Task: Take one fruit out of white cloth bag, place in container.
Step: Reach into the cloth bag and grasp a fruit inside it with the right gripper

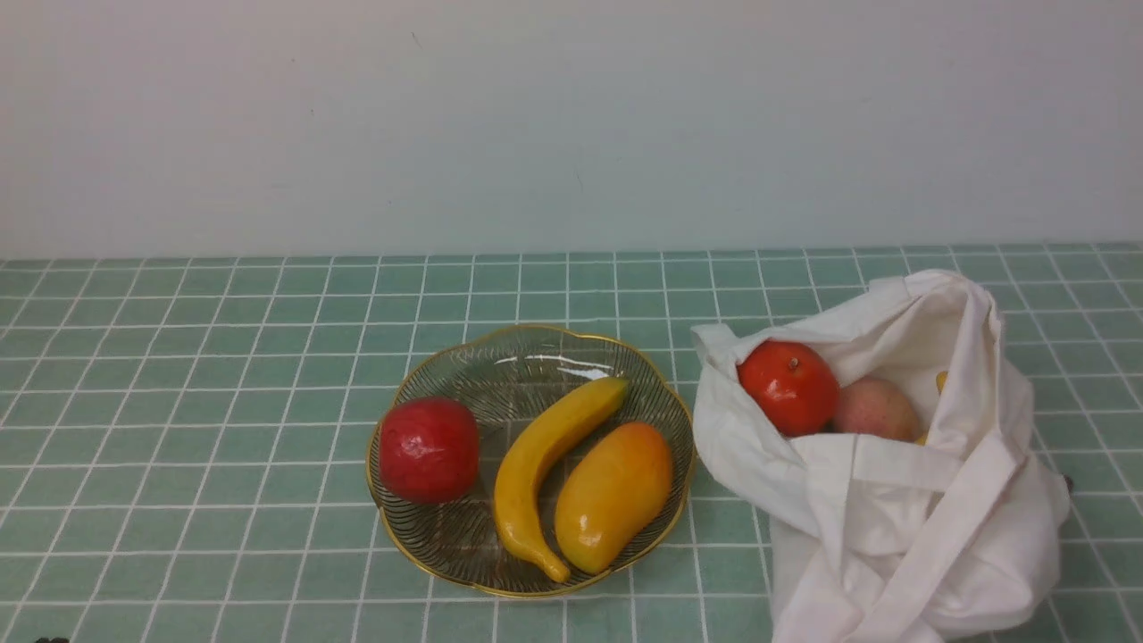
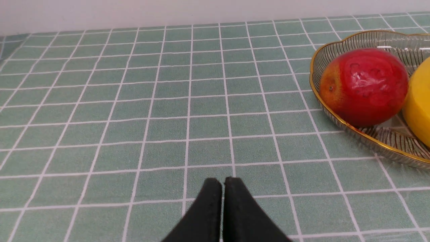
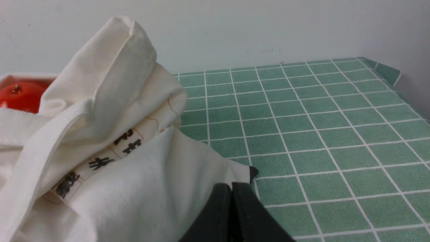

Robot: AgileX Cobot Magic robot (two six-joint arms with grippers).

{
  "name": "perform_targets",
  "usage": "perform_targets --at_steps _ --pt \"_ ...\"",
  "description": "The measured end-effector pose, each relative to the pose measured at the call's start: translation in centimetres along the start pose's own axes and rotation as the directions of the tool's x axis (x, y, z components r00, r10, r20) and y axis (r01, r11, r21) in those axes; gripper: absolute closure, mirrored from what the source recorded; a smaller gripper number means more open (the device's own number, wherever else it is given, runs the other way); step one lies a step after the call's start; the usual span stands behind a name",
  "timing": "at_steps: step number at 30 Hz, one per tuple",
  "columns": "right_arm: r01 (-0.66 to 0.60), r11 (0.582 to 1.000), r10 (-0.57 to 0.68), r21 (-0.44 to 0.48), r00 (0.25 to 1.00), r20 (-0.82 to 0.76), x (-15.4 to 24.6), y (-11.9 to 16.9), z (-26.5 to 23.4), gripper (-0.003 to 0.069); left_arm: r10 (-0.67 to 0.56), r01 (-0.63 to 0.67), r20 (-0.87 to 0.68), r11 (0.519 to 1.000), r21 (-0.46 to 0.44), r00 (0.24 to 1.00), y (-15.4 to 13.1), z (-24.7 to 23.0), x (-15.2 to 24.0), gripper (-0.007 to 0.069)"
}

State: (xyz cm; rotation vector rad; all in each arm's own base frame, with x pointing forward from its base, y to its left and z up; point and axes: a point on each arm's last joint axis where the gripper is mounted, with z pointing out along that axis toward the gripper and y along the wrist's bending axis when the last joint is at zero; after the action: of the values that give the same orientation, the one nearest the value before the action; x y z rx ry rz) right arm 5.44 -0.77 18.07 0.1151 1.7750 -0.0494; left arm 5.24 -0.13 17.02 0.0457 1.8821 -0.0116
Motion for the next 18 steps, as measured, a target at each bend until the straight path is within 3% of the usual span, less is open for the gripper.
perform_targets --at_steps 18 --pt "0.017 1.0 -0.017 0.0 1.0 0.0 0.0 0.0 0.0 0.0673 0.0 0.0 0.0 1.0 0.0 1.0 0.0 0.0 0.0 0.0633"
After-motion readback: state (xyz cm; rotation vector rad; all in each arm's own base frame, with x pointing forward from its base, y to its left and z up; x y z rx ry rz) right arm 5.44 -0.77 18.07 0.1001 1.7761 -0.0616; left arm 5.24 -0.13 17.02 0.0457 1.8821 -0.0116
